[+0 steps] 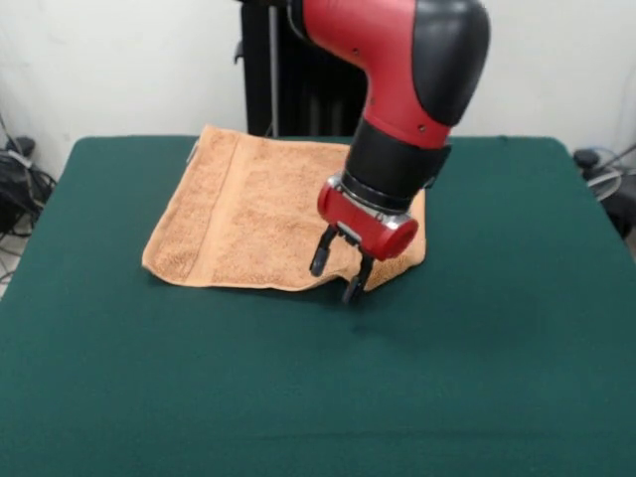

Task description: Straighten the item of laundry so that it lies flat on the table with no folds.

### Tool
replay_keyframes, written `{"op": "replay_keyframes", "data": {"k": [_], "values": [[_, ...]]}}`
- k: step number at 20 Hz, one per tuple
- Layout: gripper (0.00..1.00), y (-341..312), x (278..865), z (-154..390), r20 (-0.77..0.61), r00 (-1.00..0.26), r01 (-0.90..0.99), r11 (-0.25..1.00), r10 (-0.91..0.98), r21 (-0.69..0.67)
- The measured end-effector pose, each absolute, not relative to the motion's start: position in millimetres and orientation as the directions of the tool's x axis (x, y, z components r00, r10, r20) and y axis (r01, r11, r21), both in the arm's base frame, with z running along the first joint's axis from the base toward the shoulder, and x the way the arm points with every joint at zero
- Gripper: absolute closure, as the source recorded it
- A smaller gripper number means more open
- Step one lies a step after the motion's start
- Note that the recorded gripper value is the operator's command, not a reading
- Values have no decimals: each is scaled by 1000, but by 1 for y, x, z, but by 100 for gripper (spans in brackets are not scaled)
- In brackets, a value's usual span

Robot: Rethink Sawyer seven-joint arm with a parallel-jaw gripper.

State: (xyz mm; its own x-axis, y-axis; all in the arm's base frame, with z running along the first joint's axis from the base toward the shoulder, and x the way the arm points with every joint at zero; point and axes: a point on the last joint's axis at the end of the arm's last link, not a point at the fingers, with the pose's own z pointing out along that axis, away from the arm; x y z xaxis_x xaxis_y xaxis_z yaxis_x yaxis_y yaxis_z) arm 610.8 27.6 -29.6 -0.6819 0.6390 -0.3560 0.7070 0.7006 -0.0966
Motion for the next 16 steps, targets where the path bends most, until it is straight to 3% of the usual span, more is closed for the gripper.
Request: {"op": "replay_keyframes", "data": {"k": [16], "values": [[0, -10, 604, -58, -291, -645, 752, 654, 707, -78]]}}
